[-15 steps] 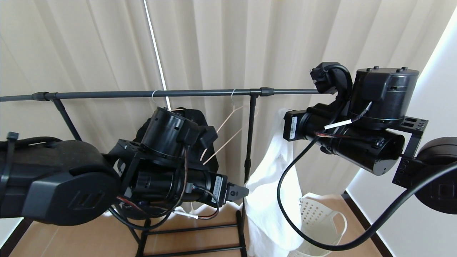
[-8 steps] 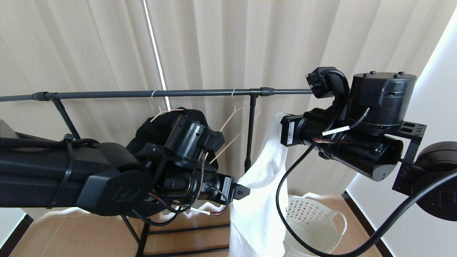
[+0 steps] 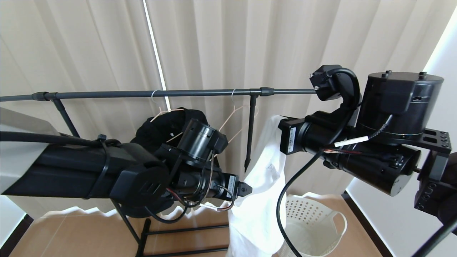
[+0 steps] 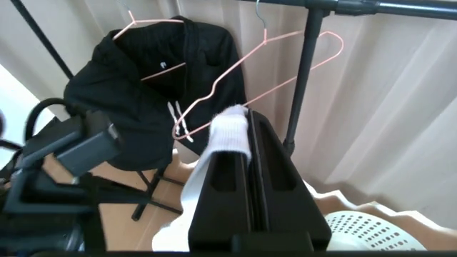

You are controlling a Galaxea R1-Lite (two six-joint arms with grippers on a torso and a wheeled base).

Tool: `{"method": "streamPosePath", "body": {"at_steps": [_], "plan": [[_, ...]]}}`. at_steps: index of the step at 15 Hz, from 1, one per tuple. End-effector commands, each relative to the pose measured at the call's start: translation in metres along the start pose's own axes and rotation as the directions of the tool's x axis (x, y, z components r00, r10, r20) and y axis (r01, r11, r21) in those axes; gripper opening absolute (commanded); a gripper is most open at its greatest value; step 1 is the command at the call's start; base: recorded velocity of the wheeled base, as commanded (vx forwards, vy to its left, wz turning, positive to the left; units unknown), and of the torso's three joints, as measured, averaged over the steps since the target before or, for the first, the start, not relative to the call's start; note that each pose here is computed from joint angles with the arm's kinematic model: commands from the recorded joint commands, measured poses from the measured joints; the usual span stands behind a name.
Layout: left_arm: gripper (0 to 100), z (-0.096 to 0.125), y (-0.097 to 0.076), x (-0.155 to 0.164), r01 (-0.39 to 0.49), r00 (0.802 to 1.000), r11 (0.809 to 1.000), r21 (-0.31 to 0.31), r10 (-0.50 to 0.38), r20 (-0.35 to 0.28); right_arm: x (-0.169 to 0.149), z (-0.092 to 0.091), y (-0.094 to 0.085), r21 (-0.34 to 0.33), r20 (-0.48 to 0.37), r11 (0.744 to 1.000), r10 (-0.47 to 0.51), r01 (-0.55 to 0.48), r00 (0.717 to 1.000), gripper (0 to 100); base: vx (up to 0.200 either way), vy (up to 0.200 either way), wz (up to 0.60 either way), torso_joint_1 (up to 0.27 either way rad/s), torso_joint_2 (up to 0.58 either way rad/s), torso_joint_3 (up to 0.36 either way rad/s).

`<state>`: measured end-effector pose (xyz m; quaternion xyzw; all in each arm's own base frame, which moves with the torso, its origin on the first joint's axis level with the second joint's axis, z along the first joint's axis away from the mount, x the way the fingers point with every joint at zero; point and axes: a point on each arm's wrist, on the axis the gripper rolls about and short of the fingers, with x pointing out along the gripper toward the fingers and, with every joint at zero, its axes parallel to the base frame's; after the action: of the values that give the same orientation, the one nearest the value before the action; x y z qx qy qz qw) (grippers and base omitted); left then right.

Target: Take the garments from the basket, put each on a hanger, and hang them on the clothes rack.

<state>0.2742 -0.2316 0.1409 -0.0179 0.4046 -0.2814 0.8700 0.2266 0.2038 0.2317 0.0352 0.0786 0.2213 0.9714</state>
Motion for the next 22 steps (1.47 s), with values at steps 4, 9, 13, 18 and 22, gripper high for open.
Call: {"method": "streamPosePath", "body": {"at_steps": [4, 9, 13, 18, 22], "plan": [[100, 0.005, 0.017, 0.015, -0.038, 0.999, 0.998, -0.045, 0.038, -0.009, -0.026, 0.010, 0.008, 0.004, 0.038, 0.999, 0.054, -0.054, 0.998, 0, 0.000, 0.000, 0.00, 0.000, 0.00, 0.000], [100, 0.001, 0.019, 0.017, -0.046, 0.999, 0.997, -0.057, 0.044, -0.028, -0.030, 0.014, 0.007, 0.008, 0.051, 0.998, 0.054, -0.054, 0.997, 0, 0.000, 0.000, 0.00, 0.000, 0.00, 0.000], [0, -0.005, 0.020, 0.011, -0.084, 0.996, 0.995, -0.056, 0.083, -0.028, -0.022, 0.019, -0.011, 0.017, 0.067, 1.000, -0.010, 0.009, 0.998, 0, 0.000, 0.000, 0.00, 0.000, 0.00, 0.000], [0, 0.017, 0.021, -0.043, -0.061, 0.991, 0.996, -0.066, 0.068, 0.115, 0.002, 0.017, -0.054, -0.060, 0.046, 0.983, -0.173, 0.176, 0.984, 0, 0.000, 0.000, 0.00, 0.000, 0.00, 0.000], [0, 0.049, 0.020, -0.095, -0.055, 0.967, 0.997, -0.052, 0.066, 0.246, 0.015, -0.001, -0.058, -0.116, -0.080, 0.974, -0.203, 0.193, 0.976, 0, 0.000, 0.000, 0.00, 0.000, 0.00, 0.000]]}}
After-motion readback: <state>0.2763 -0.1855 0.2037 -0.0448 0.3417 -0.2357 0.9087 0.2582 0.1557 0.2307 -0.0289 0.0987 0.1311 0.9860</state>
